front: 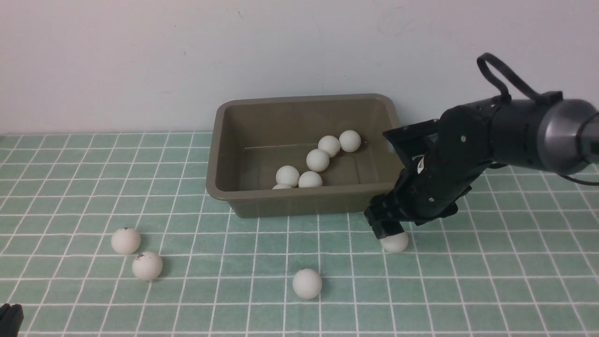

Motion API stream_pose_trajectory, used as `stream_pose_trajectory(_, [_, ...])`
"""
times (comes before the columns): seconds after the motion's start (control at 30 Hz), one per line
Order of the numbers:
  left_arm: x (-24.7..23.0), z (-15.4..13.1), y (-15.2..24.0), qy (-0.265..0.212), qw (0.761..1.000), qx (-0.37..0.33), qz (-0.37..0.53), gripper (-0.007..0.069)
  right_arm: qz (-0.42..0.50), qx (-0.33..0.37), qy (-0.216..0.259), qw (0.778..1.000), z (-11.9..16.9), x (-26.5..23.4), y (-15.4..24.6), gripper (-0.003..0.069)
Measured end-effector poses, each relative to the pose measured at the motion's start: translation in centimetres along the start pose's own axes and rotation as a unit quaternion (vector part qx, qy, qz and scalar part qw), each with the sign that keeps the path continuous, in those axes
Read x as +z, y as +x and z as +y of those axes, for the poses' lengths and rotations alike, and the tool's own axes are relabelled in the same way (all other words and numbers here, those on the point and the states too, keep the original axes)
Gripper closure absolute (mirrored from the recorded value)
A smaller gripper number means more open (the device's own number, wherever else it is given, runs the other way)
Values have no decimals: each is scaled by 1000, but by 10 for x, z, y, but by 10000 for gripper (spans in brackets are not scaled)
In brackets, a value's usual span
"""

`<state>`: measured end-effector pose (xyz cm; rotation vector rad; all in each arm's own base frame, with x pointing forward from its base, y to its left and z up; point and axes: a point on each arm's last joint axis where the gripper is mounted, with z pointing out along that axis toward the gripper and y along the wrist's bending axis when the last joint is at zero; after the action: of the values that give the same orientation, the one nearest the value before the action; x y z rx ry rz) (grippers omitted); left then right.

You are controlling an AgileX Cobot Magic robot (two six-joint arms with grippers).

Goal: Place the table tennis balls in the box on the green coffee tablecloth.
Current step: 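Reach for and grasp a ping pong ball on the table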

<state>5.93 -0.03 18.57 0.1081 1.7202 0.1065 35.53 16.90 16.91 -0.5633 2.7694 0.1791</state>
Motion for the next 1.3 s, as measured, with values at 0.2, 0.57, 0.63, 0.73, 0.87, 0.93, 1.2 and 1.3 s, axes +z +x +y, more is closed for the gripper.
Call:
stream_pose_trajectory(0.2, [0, 0, 0, 0, 1000, 0, 0, 629, 9, 1, 0, 1000, 0, 8, 1, 179])
stream_pose_trajectory(0.57, [0, 0, 0, 0, 1000, 0, 0, 629, 9, 1, 0, 1000, 0, 9, 2, 306])
stream_pose_trajectory(0.63, [0, 0, 0, 0, 1000, 0, 0, 629, 9, 1, 0, 1000, 0, 9, 2, 307])
stream_pose_trajectory(0.73, [0, 0, 0, 0, 1000, 0, 0, 629, 9, 1, 0, 1000, 0, 9, 2, 307])
stream_pose_trajectory(0.87, [0, 0, 0, 0, 1000, 0, 0, 629, 11, 1, 0, 1000, 0, 9, 2, 307])
stream_pose_trajectory(0.93, [0, 0, 0, 0, 1000, 0, 0, 629, 15, 2, -1, 1000, 0, 9, 3, 307])
stream_pose_trajectory(1.2, [0, 0, 0, 0, 1000, 0, 0, 629, 39, 1, -2, 999, 0, 8, 7, 307])
stream_pose_trajectory(1.3, [0, 0, 0, 0, 1000, 0, 0, 629, 51, -7, -4, 999, 0, 7, 9, 307])
